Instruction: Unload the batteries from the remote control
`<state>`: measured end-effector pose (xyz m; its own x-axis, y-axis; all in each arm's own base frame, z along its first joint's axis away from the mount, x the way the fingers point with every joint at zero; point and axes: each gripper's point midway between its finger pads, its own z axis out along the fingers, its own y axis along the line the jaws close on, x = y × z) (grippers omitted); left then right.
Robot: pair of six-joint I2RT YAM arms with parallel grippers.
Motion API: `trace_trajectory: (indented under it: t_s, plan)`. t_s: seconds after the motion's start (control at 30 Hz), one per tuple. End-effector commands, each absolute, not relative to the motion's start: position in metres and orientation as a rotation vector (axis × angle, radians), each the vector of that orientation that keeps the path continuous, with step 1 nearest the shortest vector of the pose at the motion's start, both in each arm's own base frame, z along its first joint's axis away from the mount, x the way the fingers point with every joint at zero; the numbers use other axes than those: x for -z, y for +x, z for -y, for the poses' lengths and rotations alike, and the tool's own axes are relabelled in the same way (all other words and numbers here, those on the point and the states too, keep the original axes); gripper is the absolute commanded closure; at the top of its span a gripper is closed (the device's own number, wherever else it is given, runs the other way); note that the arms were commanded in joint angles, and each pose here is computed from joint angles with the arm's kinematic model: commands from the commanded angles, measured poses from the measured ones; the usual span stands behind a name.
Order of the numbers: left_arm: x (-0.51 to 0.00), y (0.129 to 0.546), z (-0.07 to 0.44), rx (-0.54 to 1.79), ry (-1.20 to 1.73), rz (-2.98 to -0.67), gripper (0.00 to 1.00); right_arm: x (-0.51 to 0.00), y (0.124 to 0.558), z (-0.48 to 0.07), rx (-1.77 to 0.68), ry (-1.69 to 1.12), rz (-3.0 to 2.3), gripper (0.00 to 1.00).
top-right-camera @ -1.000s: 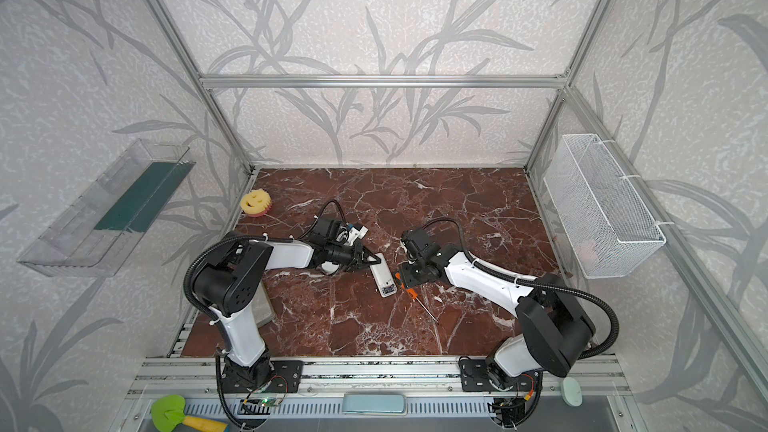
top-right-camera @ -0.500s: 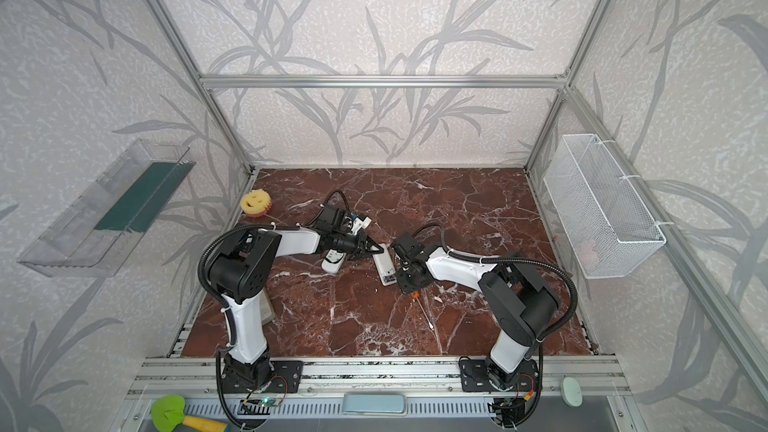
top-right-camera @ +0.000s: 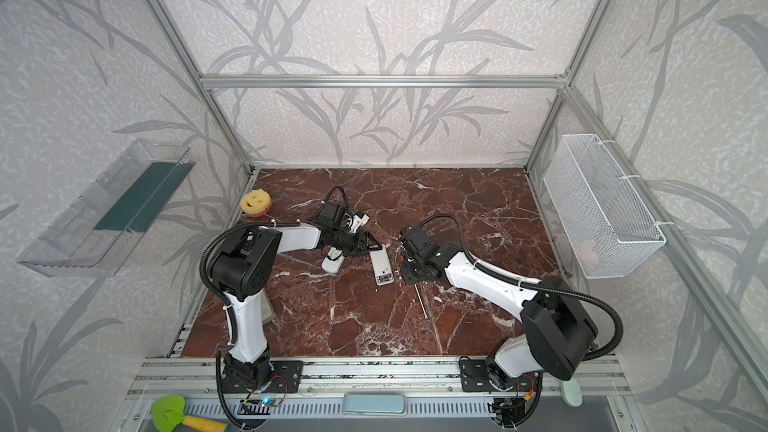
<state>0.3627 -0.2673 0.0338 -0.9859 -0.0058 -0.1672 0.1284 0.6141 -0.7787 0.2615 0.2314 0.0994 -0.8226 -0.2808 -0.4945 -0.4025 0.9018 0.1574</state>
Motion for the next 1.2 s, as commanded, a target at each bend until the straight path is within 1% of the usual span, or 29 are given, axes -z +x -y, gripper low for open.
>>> trace_trajectory:
  t_s: [0.0,0.13,0.27,0.4,0.5,0.57,0.7,0.8,0.87,0.93,1.0,1.17]
  plan:
    - [-0.032,0.357,0.249,1.153,0.104,-2.746,0.49,-0.126,0.27,-0.229,-0.368,-0.435,-2.484,1.0]
    - [-0.052,0.353,0.239,1.064,0.159,-2.732,0.48,-0.156,0.276,-0.23,-0.423,-0.39,-2.366,1.0]
    - [-0.073,0.346,0.226,0.95,0.237,-2.716,0.44,-0.184,0.281,-0.233,-0.501,-0.34,-2.236,1.0]
    - [-0.093,0.341,0.218,0.886,0.288,-2.675,0.43,-0.203,0.283,-0.244,-0.584,-0.359,-2.14,1.0]
    - [-0.124,0.335,0.224,0.953,0.343,-2.563,0.43,-0.215,0.284,-0.254,-0.647,-0.383,-2.09,1.0]
    - [-0.153,0.328,0.233,1.015,0.415,-2.44,0.43,-0.224,0.283,-0.262,-0.698,-0.412,-2.048,1.0]
    - [-0.203,0.306,0.251,1.058,0.573,-2.195,0.42,-0.239,0.278,-0.277,-0.775,-0.509,-1.972,1.0]
    - [-0.238,0.291,0.258,1.121,0.626,-2.025,0.37,-0.242,0.271,-0.286,-0.816,-0.586,-1.94,1.0]
    - [-0.258,0.28,0.262,1.158,0.654,-1.911,0.32,-0.243,0.267,-0.289,-0.835,-0.617,-1.926,1.0]
    - [-0.272,0.271,0.266,1.183,0.681,-1.827,0.26,-0.244,0.264,-0.292,-0.855,-0.638,-1.916,1.0]
    - [-0.282,0.262,0.271,1.221,0.712,-1.766,0.23,-0.247,0.262,-0.294,-0.877,-0.649,-1.9,1.0]
    - [-0.286,0.247,0.289,1.305,0.767,-1.732,0.23,-0.252,0.254,-0.3,-0.936,-0.698,-1.856,1.0]
